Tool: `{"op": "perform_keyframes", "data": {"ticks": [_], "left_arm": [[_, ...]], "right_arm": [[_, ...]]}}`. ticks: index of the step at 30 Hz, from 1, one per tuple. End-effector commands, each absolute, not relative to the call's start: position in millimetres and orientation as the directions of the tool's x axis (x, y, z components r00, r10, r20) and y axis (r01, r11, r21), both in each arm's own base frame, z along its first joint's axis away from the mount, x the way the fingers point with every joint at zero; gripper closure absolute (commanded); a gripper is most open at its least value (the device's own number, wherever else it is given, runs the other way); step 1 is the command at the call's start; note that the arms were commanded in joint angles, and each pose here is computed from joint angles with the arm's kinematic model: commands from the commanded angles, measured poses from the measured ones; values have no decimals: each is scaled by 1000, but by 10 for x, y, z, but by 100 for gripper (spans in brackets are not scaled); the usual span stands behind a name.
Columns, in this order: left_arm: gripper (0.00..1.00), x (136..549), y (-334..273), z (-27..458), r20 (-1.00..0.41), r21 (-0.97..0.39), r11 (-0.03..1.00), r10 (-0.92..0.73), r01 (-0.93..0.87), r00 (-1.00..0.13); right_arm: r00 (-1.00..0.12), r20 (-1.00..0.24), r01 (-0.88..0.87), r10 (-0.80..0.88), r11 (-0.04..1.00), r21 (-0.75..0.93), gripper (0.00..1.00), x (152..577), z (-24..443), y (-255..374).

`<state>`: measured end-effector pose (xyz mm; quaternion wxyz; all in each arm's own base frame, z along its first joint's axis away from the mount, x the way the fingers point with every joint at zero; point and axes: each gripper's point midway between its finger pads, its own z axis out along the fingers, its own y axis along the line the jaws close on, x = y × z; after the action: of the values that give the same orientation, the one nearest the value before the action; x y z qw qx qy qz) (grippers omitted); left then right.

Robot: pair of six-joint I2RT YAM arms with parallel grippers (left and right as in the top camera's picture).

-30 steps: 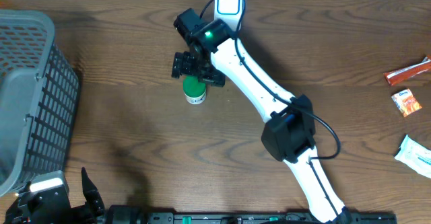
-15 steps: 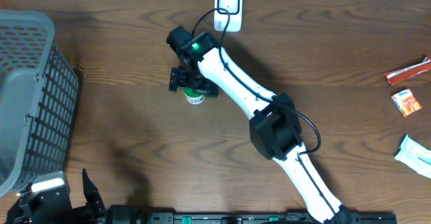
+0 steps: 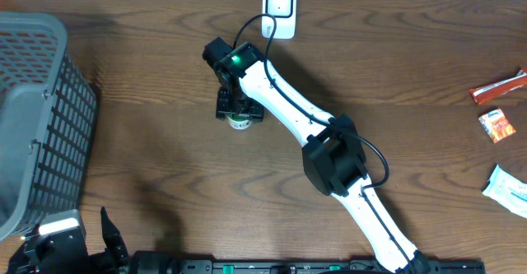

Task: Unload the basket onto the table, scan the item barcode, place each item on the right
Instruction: 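Lift the jar with the right gripper toward the white scanner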

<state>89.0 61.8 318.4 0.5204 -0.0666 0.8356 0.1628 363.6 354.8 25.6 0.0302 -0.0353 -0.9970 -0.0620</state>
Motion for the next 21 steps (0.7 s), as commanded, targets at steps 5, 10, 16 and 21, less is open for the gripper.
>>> {"op": "perform_keyframes", "data": {"ticks": [5, 10, 16, 21], "left_arm": [[11, 856, 620, 3164, -890, 194, 938, 45, -288, -453], [11, 842, 621, 3136, -884, 198, 938, 45, -285, -465], [11, 812, 623, 3080, -871, 207, 937, 47, -280, -489], [11, 754, 626, 2980, -846, 223, 937, 49, -269, -531]], "right_arm": [[-961, 270, 38, -59, 938, 344, 43, 3504, 635, 3495], [-917, 381, 84, -120, 875, 477, 43, 3515, 845, 3242], [-893, 420, 139, -160, 790, 597, 43, 3615, 1033, 3031], [-888, 437, 211, -140, 721, 660, 41, 3745, 1155, 2958]]}}
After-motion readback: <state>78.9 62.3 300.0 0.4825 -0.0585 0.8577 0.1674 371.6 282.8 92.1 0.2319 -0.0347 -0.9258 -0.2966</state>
